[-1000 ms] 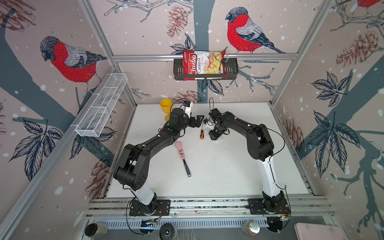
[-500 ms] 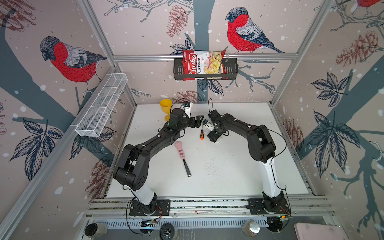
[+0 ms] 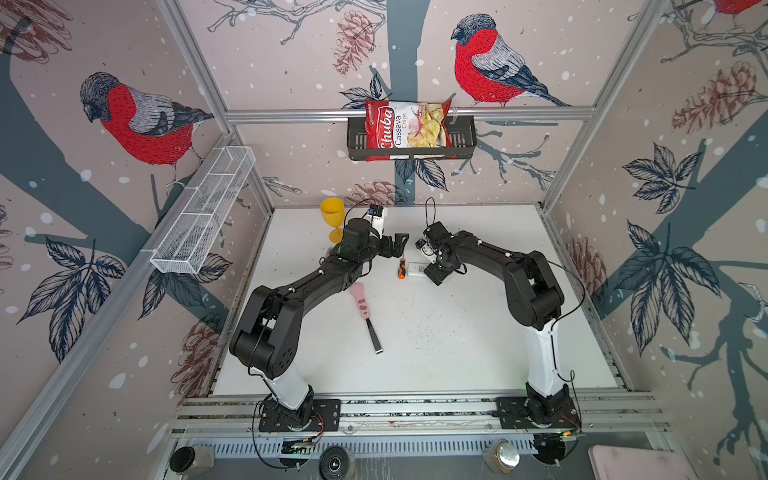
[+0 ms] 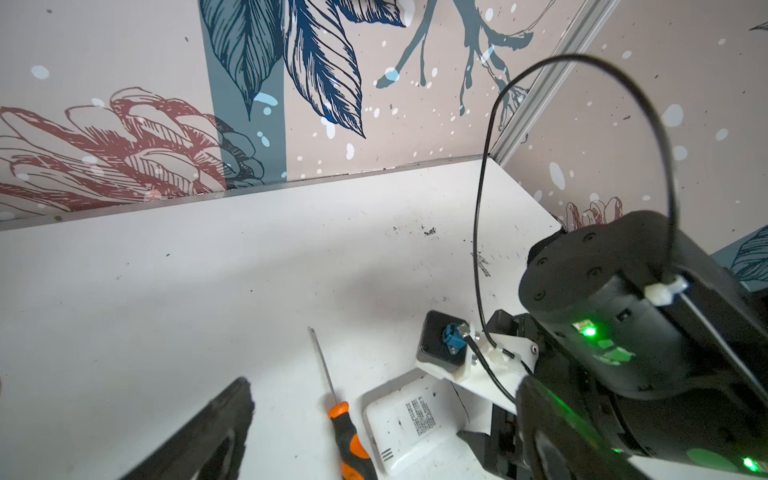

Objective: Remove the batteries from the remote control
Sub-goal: 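Lower the remote onto the table with the right gripper while the left gripper releases, then open the right gripper and withdraw while the left gripper grasps the remote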

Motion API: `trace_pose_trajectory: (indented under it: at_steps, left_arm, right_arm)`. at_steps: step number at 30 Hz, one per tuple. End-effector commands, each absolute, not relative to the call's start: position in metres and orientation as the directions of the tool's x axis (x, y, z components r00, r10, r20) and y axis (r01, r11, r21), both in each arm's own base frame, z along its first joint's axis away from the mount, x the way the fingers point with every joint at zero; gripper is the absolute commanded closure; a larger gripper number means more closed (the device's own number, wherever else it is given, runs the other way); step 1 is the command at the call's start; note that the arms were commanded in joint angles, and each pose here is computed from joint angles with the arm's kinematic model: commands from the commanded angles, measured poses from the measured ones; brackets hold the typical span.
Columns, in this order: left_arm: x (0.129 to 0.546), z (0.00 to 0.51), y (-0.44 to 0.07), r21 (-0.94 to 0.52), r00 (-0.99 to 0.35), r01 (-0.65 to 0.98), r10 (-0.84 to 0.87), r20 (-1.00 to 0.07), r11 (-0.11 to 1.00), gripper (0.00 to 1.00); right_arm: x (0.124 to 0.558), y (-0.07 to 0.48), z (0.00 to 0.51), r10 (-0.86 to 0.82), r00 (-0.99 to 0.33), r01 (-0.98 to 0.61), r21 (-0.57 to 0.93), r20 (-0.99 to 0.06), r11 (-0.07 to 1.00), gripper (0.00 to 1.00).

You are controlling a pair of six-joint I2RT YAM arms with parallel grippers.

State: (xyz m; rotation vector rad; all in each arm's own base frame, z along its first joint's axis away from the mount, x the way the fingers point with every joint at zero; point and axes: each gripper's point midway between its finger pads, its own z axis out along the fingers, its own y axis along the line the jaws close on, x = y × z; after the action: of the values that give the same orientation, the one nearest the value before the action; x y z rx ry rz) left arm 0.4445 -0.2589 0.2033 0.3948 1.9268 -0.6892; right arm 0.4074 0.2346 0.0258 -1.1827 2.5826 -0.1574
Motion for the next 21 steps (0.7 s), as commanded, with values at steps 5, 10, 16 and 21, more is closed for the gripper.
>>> trace_pose_trajectory:
  at_steps: [5,10,16,21]
  left_arm:
    - [0.444,0.194,-0.281,-0.101,-0.37,0.592,0.158,-0.915,0.8,0.04]
    - [0.432,0.177,-0.288,-0.035,-0.354,0.671,0.279,-0.893,0.741,0.04]
    - [0.427,0.164,-0.298,0.027,-0.329,0.705,0.36,-0.873,0.708,0.04]
    - [0.433,0.167,-0.31,0.083,-0.322,0.724,0.442,-0.837,0.685,0.04]
  right_arm:
    - [0.406,0.23,0.048,-0.685,-0.644,-0.675,-0.169,-0.342,0.718,0.21]
    - [0.402,0.229,0.087,-0.487,-0.652,-0.589,-0.017,-0.581,0.808,0.21]
    - [0.406,0.196,0.136,-0.077,-0.609,-0.43,0.246,-0.79,0.869,0.21]
    - [0.405,0.176,0.169,0.174,-0.533,-0.406,0.43,-0.828,0.806,0.17]
